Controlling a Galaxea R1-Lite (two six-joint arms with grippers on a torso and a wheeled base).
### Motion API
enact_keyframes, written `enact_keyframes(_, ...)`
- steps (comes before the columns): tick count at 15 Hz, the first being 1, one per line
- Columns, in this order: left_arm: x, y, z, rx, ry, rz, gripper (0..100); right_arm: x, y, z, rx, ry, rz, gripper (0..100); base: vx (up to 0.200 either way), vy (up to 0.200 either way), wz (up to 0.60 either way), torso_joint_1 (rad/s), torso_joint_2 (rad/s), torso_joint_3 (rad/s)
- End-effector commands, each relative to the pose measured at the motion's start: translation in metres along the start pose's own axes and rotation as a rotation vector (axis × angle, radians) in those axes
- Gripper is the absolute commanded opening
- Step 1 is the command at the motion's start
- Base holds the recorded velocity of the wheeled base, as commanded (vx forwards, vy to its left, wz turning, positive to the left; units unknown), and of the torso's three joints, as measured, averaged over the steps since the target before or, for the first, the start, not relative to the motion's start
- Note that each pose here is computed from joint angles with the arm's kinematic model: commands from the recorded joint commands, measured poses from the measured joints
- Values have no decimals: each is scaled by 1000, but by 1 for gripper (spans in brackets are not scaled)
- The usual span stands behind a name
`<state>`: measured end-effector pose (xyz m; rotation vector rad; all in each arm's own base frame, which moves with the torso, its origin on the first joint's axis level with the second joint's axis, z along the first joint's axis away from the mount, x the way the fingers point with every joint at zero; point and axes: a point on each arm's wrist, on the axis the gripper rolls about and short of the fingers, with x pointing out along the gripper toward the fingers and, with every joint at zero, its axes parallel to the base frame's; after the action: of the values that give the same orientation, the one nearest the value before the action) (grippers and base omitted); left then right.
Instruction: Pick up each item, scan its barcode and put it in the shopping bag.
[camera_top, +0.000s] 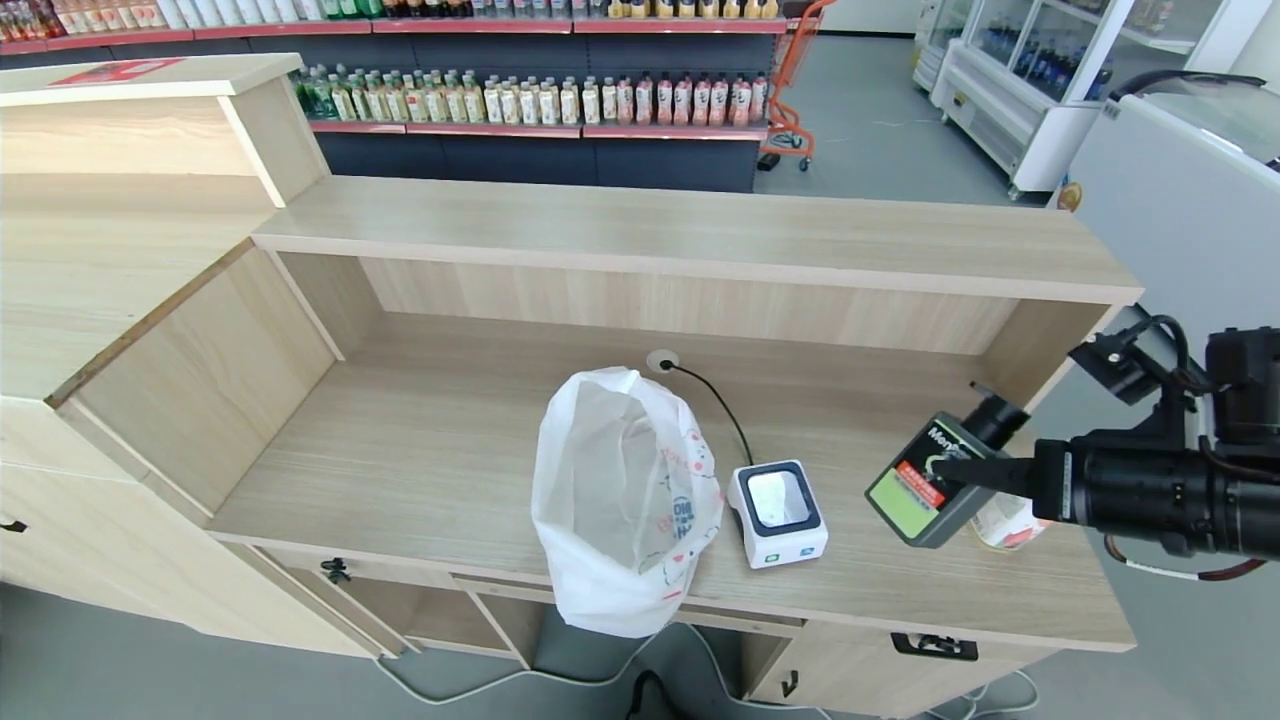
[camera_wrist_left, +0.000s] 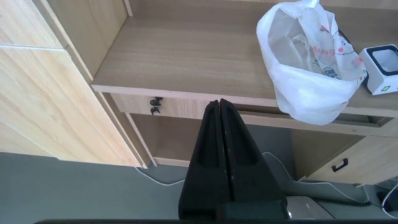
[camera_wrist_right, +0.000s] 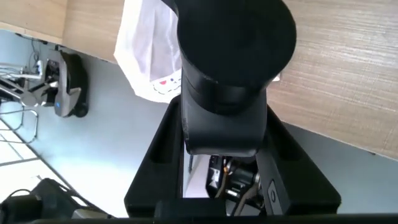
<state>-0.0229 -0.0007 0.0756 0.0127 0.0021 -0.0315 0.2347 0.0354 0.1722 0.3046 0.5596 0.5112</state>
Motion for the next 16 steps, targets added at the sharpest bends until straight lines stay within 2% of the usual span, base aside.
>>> enact_keyframes(1, 0, 0, 0, -1, 2, -1, 0, 29, -15, -6, -4, 43, -1, 0, 0, 0, 0, 0, 0, 0)
enact_keyframes(2, 0, 0, 0, -1, 1, -1, 0, 37, -18, -8, -11, 47, 0, 0, 0, 0, 0, 0, 0, 0)
enact_keyframes(6, 0, 0, 0, -1, 1, -1, 0, 54, -9, -5, -47, 58, 21, 0, 0, 0, 0, 0, 0, 0)
enact_keyframes(10, 0, 0, 0, -1, 1, -1, 0, 78, 10, 2, -100, 60, 54, 0, 0, 0, 0, 0, 0, 0)
enact_keyframes(12, 0, 0, 0, -1, 1, -1, 0, 94, 5, -3, -147, 59, 7, 0, 0, 0, 0, 0, 0, 0)
enact_keyframes(16, 0, 0, 0, -1, 1, -1, 0, 115, 1, -11, -177, 70, 14, 0, 0, 0, 0, 0, 0, 0)
